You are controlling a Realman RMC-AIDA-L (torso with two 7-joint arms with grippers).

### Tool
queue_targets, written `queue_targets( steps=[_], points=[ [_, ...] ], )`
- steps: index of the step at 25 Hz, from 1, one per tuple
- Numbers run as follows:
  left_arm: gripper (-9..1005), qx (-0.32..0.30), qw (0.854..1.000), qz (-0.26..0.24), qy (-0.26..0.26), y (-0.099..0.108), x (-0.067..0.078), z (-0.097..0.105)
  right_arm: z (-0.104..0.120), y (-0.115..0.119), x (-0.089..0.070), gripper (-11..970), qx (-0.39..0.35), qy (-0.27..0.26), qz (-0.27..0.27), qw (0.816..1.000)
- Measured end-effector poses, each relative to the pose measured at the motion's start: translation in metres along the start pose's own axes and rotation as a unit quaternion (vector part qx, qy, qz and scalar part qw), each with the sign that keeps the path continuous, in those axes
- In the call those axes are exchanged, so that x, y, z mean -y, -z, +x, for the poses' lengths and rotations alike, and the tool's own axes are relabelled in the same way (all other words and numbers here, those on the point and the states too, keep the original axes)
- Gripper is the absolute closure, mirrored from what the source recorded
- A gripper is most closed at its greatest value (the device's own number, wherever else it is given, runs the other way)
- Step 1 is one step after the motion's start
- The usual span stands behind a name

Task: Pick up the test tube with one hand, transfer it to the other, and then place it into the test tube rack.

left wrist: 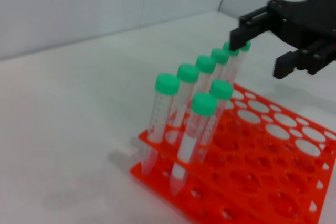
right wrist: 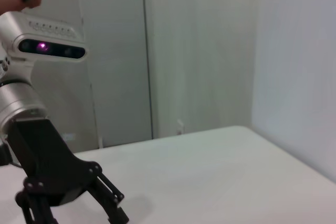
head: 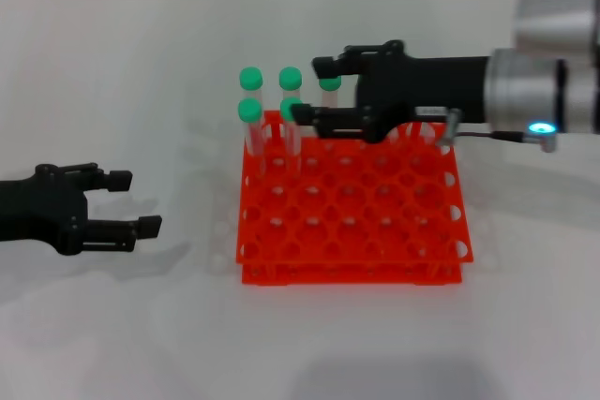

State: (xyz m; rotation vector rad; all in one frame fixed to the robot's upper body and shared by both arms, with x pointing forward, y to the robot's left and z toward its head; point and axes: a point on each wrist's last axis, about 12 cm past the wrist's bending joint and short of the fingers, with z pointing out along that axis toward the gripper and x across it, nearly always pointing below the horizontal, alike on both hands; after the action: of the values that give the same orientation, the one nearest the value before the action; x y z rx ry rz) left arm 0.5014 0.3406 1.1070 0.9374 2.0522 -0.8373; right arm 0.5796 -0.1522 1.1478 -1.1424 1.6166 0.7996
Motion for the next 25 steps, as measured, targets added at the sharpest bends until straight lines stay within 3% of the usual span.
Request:
queue_targets(
  steps=[5,11,21,25],
  points=[
    [134,0.028,1.0,0.003,-0.009,0.001,0.001,-0.007,0.008,0.036,0.006,313,0.025,-0.025,0.008,0.999],
    [132,0.073,0.997,0.008,-0.02,0.003,0.002,-0.019,0.016,0.074,0.013,215,0.049,-0.045,0.023,0.998],
    [130,0.114,0.993,0.013,-0.028,0.003,0.002,-0.032,0.032,0.107,0.024,91,0.006,-0.045,0.06,0.997],
    [128,0.125,0.992,0.011,-0.03,0.004,0.002,-0.035,0.037,0.117,0.028,91,-0.004,-0.049,0.079,0.996]
  ],
)
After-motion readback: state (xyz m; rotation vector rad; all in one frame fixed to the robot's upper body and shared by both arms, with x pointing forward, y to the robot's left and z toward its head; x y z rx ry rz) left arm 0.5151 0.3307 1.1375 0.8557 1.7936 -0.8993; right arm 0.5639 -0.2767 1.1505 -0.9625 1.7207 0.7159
